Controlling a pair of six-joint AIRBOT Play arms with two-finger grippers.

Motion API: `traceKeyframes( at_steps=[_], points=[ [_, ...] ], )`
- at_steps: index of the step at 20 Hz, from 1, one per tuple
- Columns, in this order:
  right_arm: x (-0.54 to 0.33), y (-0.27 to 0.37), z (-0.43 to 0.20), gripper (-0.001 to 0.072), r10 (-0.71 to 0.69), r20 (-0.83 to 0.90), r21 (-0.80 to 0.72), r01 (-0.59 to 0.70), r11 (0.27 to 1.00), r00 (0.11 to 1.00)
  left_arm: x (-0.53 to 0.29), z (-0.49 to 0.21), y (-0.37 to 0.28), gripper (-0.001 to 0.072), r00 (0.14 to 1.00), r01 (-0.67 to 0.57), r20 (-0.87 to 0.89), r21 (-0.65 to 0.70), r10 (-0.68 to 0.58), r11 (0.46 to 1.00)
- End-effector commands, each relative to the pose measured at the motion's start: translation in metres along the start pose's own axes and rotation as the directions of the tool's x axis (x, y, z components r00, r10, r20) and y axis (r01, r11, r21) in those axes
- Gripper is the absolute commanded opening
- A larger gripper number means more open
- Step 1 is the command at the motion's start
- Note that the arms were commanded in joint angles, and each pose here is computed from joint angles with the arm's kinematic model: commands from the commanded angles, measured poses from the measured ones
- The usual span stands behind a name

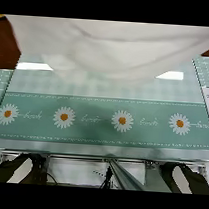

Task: Fold the shirts.

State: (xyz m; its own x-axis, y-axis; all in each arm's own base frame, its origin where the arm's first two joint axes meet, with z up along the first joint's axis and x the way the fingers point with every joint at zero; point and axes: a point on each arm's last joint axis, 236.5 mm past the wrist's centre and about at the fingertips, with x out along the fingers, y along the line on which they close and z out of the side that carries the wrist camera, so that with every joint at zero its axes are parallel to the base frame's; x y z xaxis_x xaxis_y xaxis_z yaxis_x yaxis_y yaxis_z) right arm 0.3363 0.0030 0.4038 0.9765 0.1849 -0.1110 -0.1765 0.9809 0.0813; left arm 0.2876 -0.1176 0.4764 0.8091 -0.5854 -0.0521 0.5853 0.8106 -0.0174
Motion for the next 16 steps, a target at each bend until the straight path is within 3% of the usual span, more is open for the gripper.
traceKeyframes(
  at_steps=[1,3,7,10,16],
  points=[
    [-0.1,0.035,0.099,0.0024,-0.087,0.285,-0.025,0.098,0.995,0.954,-0.085,0.094,-0.051,0.0019,0.954,-0.145,0.272,0.051,0.126,0.988],
    [-0.131,0.035,0.095,0.0024,-0.167,0.253,-0.022,0.178,0.984,0.953,-0.103,0.077,-0.067,0.0019,0.964,-0.165,0.212,0.015,0.158,0.986],
    [-0.167,0.028,0.037,0.0024,-0.291,0.016,-0.039,0.292,0.956,0.956,-0.119,-0.009,-0.087,0.002,0.978,-0.175,-0.132,-0.082,0.163,0.981],
    [-0.178,0.034,-0.005,0.0024,-0.288,-0.15,-0.046,0.284,0.958,0.946,-0.134,-0.047,-0.101,0.002,0.948,-0.187,-0.285,-0.145,0.14,0.971],
    [-0.175,0.033,-0.073,0.0023,-0.227,-0.468,-0.016,0.249,0.968,0.854,-0.134,-0.074,-0.101,0.0019,0.916,-0.215,-0.387,-0.257,0.104,0.942]
  ],
)
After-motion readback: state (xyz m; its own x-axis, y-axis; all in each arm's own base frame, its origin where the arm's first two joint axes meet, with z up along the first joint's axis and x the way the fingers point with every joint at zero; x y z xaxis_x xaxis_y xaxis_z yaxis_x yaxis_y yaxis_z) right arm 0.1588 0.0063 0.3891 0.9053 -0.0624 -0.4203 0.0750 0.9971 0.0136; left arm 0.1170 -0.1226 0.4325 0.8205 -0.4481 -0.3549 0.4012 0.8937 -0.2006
